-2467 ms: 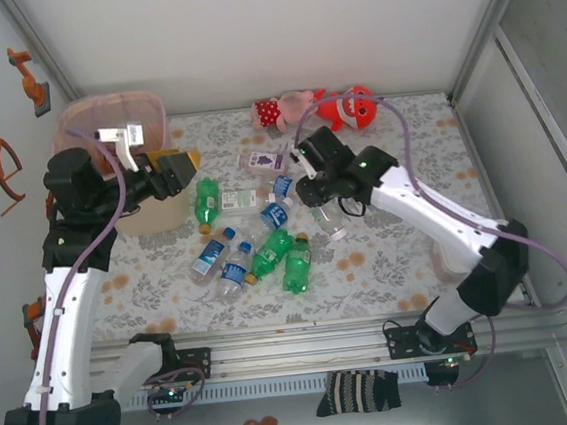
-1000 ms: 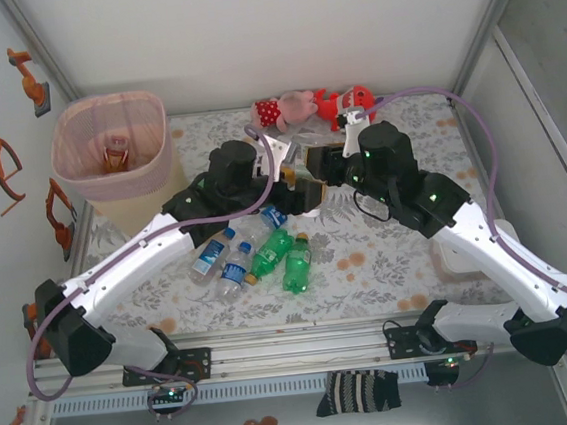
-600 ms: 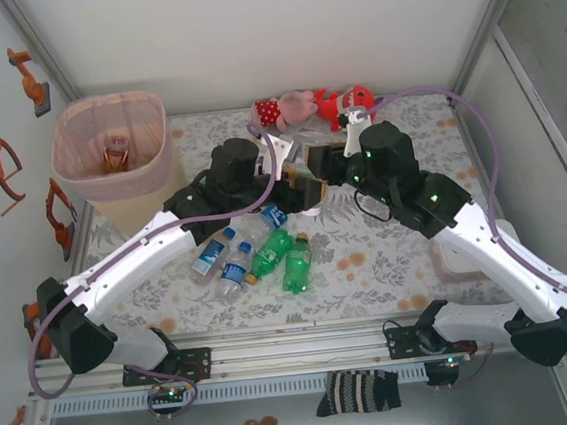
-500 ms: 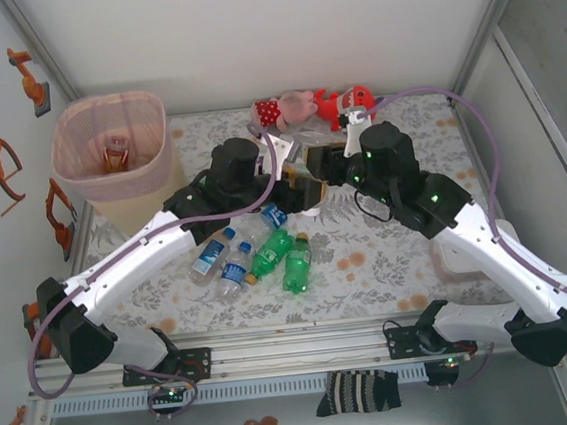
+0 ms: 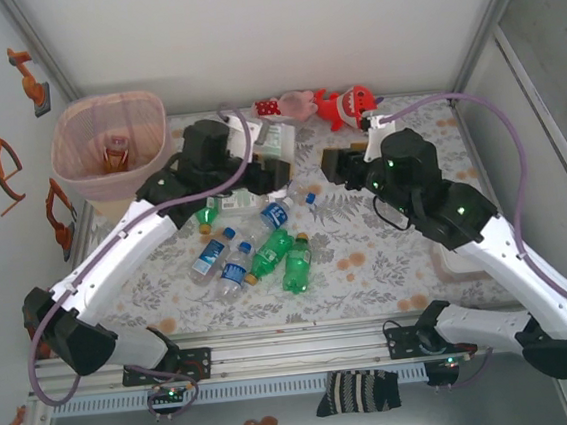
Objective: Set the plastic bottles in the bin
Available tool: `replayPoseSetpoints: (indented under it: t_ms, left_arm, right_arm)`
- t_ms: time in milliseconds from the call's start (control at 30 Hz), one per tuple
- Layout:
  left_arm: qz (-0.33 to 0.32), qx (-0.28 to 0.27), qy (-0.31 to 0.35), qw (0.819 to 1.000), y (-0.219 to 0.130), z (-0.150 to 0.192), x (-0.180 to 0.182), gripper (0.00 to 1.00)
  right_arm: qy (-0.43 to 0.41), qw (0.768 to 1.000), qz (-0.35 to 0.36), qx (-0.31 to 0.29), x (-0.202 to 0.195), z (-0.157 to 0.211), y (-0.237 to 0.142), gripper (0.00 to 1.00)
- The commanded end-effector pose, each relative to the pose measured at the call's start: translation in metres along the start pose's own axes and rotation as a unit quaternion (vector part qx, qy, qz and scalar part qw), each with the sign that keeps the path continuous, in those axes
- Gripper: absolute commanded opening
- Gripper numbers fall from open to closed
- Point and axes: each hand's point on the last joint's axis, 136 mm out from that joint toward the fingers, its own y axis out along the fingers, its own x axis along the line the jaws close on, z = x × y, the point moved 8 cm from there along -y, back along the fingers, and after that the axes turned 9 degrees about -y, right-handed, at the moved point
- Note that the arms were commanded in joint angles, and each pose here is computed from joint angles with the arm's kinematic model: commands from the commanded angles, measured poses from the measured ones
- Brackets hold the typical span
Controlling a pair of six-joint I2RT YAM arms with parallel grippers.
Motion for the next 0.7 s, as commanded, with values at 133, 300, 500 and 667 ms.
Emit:
replayPoseSetpoints:
  t_ms: [133,300,500,667]
  left_arm:
    - [-0.086,-0.056,-0.011,0.995,-0.076,-0.048,0.045,0.57]
    - [-0.136,-0.08,-0.042,0.987,-0.114,-0.077,0.082,0.57]
    - [-0.23,-0.078,-0.044,0.969,-0.148,-0.1,0.121,0.57]
    - [-0.288,-0.058,-0.071,0.953,-0.16,-0.104,0.16,0.57]
  right_arm:
    - [-0.014,0.999,0.051,-0.004,-0.016,0.003,-0.023,0.63]
    - [-0.015,0.998,0.066,-0.003,-0.023,0.008,-0.033,0.63]
    - [-0.017,0.997,0.077,0.001,-0.027,0.011,-0.04,0.63]
    - [-0.017,0.996,0.084,0.005,-0.03,0.015,-0.044,0.63]
